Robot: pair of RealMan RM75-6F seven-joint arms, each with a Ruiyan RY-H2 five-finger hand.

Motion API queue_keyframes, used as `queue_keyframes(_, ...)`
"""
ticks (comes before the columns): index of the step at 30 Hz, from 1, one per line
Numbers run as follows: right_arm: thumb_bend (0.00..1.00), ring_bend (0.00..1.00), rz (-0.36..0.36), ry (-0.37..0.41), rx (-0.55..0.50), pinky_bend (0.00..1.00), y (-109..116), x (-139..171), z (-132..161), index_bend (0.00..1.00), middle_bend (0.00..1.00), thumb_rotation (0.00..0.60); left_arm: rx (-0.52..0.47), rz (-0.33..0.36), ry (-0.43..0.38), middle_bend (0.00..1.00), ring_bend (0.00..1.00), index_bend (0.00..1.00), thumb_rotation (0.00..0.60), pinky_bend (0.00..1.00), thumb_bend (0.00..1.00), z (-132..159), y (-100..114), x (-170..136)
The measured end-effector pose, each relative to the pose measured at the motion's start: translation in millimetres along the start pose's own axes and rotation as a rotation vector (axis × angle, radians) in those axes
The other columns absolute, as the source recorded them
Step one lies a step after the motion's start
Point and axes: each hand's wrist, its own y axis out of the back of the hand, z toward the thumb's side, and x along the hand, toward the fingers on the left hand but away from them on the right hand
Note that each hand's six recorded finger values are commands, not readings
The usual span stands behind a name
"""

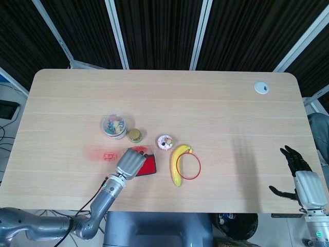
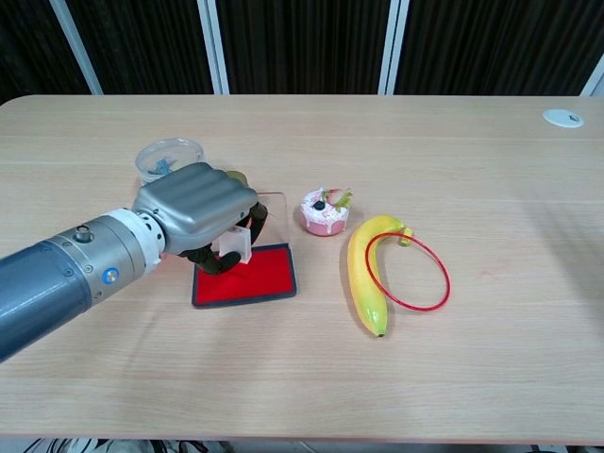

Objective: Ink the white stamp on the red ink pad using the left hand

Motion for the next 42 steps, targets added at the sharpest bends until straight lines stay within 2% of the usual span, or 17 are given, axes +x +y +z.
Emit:
queue_keyframes(9,0.12,0.0,-0.001,0.0,-0.001,0.18,0,0,0,0.0,0.0,0.6,0.025,-0.019,-0.003,0.77,0.61,0.75,0.6,0.69,0.55,3,-16,-4)
queue_keyframes(19,0.12,0.0,-0.003,-0.001,-0.003,0.18,0,0,0,0.0,0.0,0.6,0.03,-0.035,0.006,0.77,0.61,0.75,0.6,0.69,0.55,2,-22,-6)
queue_keyframes(26,0.12,0.0,-0.002,0.002,-0.002,0.18,0,0,1,0.0,0.0,0.6,0.018,-0.005,0.016,0.77,0.61,0.75,0.6,0.69,0.55,-2,-12,-5)
queue_keyframes(34,0.12,0.0,-0.003,0.003,-0.001,0.18,0,1,1,0.0,0.0,0.6,-0.019,0.057,0.026,0.77,0.61,0.75,0.6,0.69,0.55,-7,12,-7)
queue_keyframes(42,0.12,0.0,-0.005,0.003,0.001,0.18,1,1,1,0.0,0.0,0.6,-0.016,0.074,0.039,0.77,0.61,0.75,0.6,0.69,0.55,-25,21,-25)
